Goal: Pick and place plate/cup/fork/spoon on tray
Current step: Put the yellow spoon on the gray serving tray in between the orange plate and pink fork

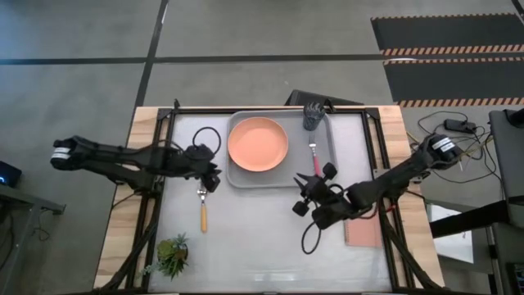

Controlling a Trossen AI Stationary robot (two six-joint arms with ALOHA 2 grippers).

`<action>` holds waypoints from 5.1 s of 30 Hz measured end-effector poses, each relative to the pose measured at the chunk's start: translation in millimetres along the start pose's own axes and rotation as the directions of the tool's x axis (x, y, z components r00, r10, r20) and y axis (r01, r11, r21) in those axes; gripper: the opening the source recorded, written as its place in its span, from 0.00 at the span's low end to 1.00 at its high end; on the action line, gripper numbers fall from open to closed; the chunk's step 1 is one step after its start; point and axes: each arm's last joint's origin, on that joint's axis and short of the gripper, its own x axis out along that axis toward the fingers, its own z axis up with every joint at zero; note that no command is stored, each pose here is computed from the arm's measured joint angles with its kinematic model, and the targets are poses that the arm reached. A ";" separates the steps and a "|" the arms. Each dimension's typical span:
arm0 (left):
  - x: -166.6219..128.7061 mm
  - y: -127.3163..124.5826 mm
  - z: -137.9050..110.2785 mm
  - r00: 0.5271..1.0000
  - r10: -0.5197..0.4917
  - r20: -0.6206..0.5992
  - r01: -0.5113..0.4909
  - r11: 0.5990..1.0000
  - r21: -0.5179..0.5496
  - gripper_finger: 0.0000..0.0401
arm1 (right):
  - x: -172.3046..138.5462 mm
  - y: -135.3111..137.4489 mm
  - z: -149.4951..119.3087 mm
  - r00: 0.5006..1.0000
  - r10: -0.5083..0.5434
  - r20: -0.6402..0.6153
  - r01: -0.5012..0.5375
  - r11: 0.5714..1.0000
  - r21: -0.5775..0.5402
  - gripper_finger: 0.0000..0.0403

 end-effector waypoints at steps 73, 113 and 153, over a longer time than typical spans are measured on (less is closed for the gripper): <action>54.8 -33.7 -89.7 0.791 0.213 -0.574 -0.440 0.850 -0.291 0.52 | -37.1 -46.8 14.9 0.957 0.289 0.024 -0.283 0.950 -0.134 0.15; 42.1 -71.9 -50.8 0.899 0.061 -0.433 -0.221 0.917 -0.331 0.00 | -70.1 -50.8 8.6 0.916 0.398 0.054 -0.387 0.911 -0.142 0.15; 72.4 -48.5 -99.6 0.809 0.164 -0.565 -0.274 0.955 -0.114 0.44 | -70.2 -50.7 9.1 0.915 0.399 0.058 -0.388 0.911 -0.137 0.15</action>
